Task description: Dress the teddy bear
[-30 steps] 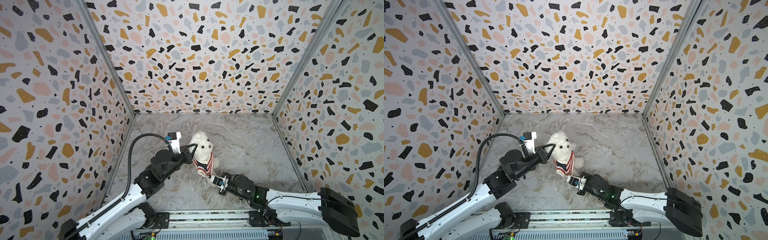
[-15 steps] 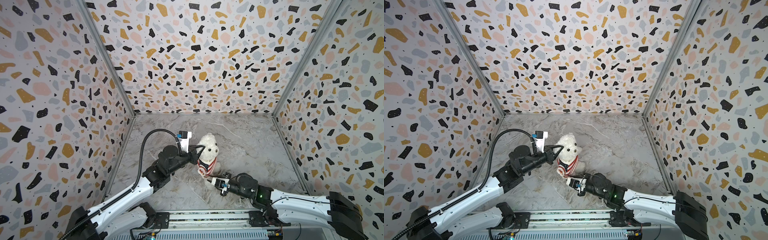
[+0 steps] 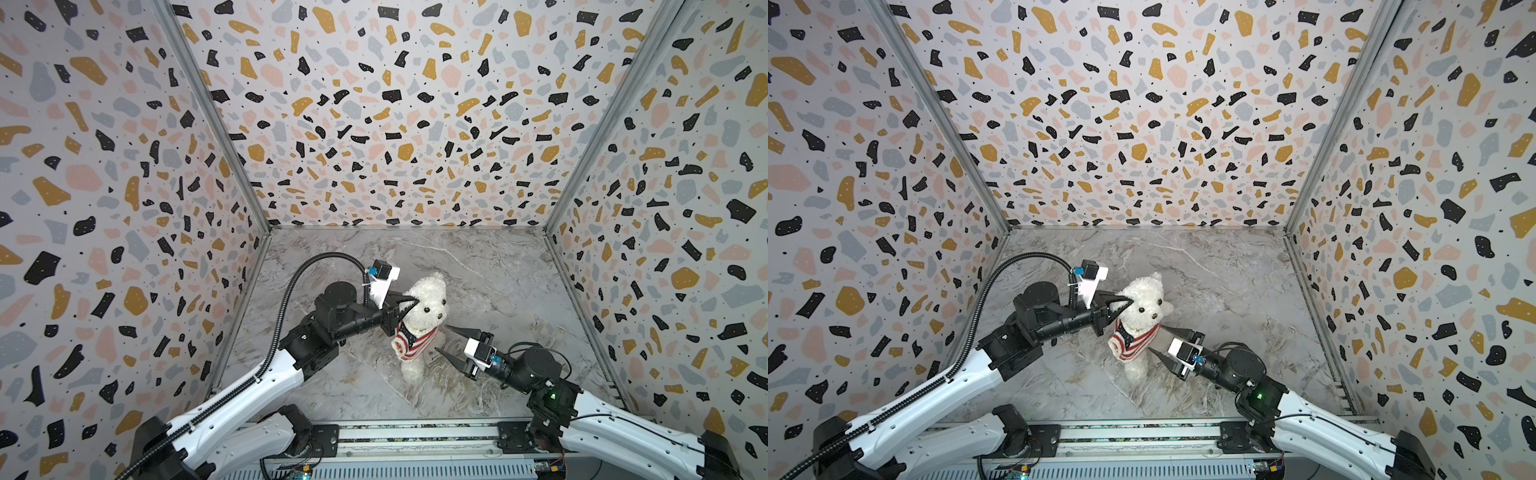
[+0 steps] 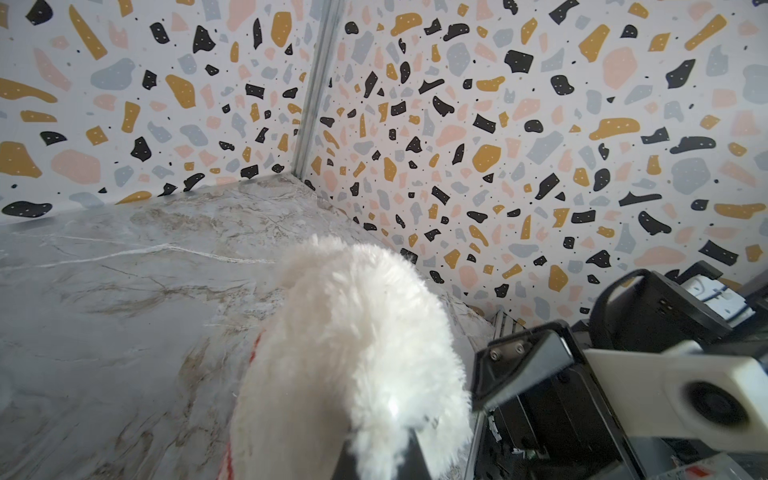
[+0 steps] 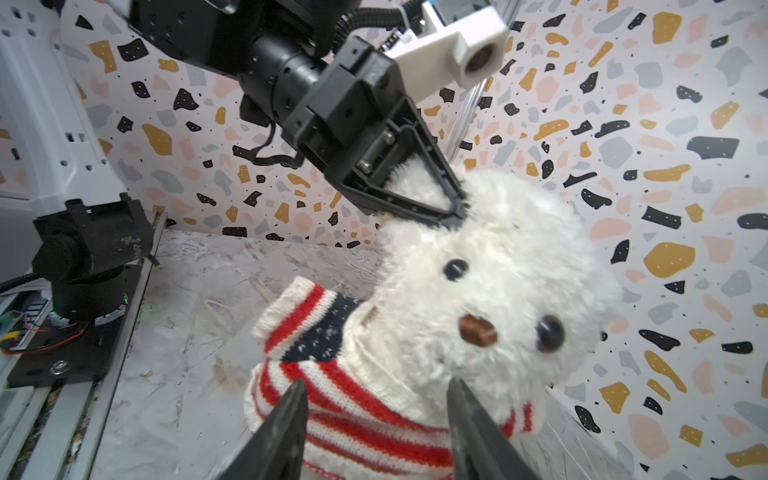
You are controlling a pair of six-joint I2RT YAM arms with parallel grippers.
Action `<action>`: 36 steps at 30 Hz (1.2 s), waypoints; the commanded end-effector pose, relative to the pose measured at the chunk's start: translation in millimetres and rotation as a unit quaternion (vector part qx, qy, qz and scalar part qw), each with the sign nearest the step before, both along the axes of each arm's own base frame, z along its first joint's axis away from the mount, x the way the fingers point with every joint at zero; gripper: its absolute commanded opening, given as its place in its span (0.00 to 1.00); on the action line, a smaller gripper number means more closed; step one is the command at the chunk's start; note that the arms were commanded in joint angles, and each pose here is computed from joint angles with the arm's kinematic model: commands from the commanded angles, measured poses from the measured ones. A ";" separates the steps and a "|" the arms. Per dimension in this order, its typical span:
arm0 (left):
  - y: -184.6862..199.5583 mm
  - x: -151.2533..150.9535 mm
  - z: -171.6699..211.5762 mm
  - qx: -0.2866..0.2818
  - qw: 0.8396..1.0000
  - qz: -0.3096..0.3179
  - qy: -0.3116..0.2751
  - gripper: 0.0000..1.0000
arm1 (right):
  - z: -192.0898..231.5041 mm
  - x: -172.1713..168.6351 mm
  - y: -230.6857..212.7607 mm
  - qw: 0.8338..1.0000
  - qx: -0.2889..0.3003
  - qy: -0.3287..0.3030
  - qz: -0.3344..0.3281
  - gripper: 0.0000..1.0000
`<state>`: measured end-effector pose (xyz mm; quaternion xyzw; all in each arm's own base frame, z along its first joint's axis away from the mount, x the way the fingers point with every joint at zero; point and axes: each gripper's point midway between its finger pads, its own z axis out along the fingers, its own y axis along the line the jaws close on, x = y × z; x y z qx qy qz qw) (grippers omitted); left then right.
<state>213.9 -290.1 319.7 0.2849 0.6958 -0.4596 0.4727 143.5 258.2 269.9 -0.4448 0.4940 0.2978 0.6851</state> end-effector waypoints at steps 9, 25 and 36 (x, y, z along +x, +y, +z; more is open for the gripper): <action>-2.7 -52.5 55.4 -0.063 0.985 -0.123 -0.099 0.00 | 8.2 -9.4 -7.5 0.999 0.032 0.016 0.035 0.61; -4.6 -77.5 55.5 -0.070 0.972 -0.188 -0.118 0.00 | 25.6 5.4 -14.9 0.998 0.059 0.003 0.000 0.70; -21.1 -99.1 43.3 -0.061 0.960 -0.245 -0.118 0.00 | 33.8 -13.3 13.2 0.994 0.040 -0.024 0.097 0.70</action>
